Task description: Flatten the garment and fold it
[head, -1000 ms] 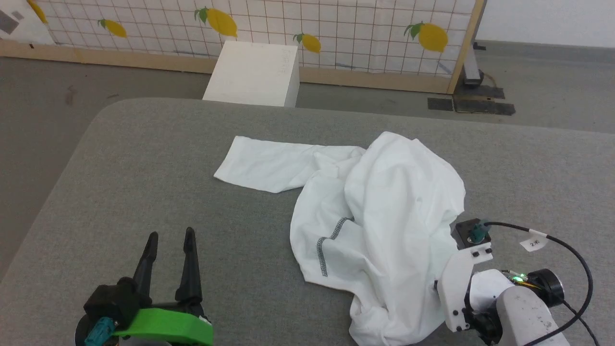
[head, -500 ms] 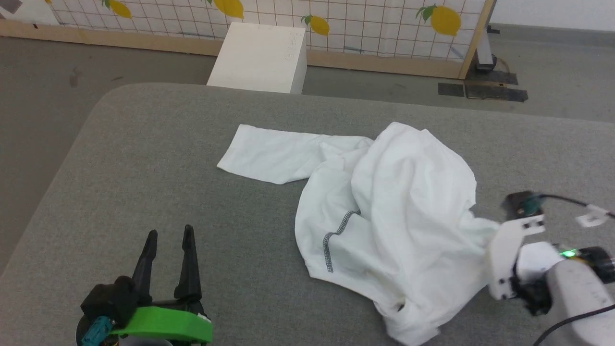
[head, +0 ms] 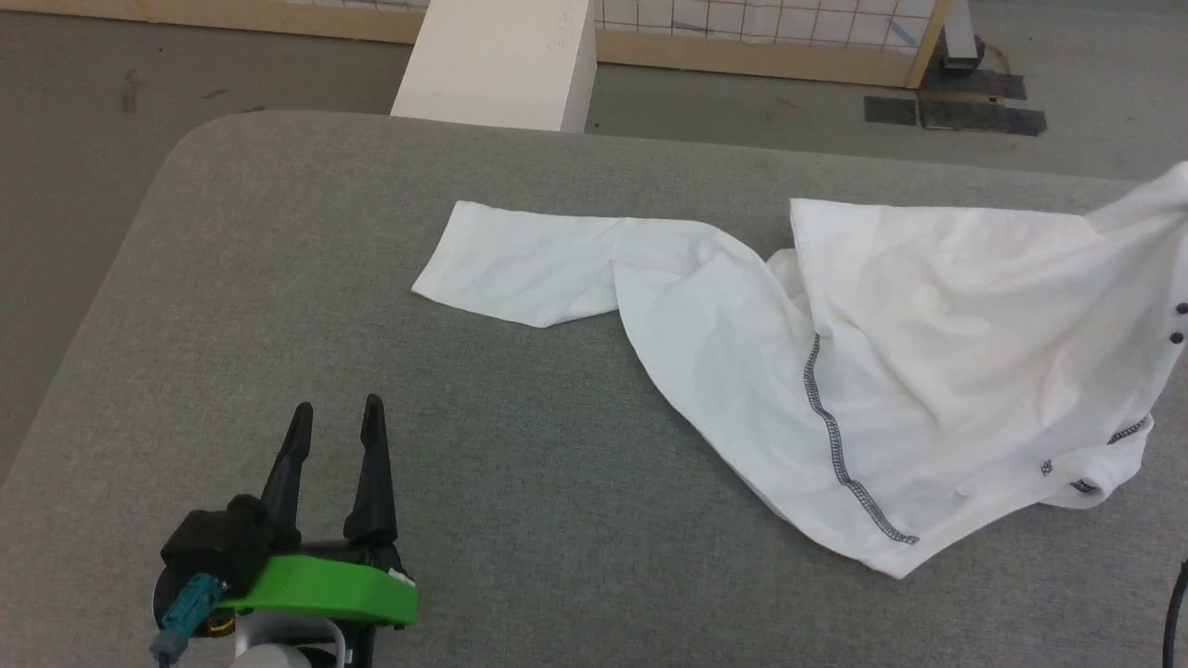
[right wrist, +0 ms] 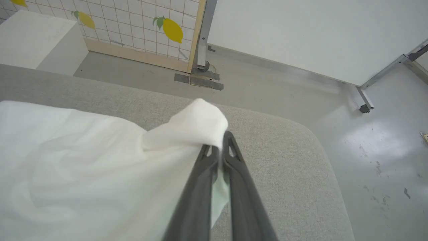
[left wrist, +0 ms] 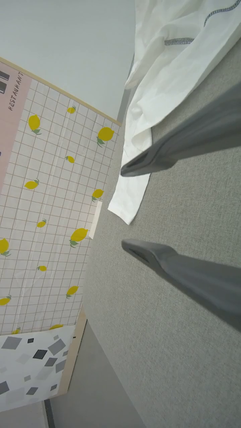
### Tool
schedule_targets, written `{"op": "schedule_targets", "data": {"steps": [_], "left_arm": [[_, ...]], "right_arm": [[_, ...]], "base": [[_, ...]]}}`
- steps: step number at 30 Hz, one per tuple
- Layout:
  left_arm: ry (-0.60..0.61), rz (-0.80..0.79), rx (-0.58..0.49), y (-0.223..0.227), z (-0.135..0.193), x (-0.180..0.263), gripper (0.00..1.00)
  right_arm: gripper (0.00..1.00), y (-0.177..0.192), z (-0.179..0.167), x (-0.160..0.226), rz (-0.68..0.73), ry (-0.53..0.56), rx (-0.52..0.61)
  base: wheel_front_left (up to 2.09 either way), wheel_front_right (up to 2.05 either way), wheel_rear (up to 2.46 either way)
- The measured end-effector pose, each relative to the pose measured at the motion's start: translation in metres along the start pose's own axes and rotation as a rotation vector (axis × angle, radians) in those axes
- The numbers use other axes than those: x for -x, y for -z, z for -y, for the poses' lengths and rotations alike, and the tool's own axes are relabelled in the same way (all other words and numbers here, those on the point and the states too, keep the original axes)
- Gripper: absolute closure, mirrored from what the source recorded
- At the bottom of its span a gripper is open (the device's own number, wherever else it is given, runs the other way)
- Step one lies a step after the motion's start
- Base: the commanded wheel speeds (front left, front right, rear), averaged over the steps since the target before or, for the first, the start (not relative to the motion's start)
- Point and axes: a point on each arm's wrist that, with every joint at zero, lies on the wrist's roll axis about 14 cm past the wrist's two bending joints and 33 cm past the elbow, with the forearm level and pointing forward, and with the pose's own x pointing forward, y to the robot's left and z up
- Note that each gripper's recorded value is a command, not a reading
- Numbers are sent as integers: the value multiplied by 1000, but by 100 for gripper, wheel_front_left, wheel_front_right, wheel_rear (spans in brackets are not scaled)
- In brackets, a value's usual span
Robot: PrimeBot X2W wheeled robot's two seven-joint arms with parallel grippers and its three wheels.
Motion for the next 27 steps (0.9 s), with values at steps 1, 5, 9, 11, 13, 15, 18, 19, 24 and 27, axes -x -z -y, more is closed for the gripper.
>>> {"op": "schedule_targets", "data": {"steps": [1,5,9,11,13,15,18,19,24,27], "left_arm": [[-3,-1,-1,0,-1,-1,0],[-23,-9,-2,2,-7,0,0],[-28,-9,0,3,-9,1,0],[-27,-5,2,1,-8,1,0],[-21,6,11,-2,-5,2,0],[-14,9,14,-3,-3,2,0],[-9,20,19,-6,-2,4,0],[-7,20,20,-6,-1,5,0],[20,26,34,-8,9,10,0],[38,34,52,-10,15,13,0]], "right_arm": [[92,0,-6,-4,-3,-12,-6],[0,16,-31,-14,-57,-58,-5],[0,5,-28,-14,12,-50,-101],[0,-15,-28,-8,118,-55,-189],[0,-50,-32,10,311,-69,-273],[0,-60,-31,21,391,-72,-319],[0,-53,-28,44,473,-67,-351],[0,-47,-27,50,485,-63,-355],[0,5,-18,86,488,-27,-430],[0,44,-12,106,445,1,-467]], "base": [[0,0,0],[0,0,0],[0,0,0],[0,0,0],[0,0,0],[0,0,0],[0,0,0],[0,0,0],[0,0,0],[0,0,0]]}}
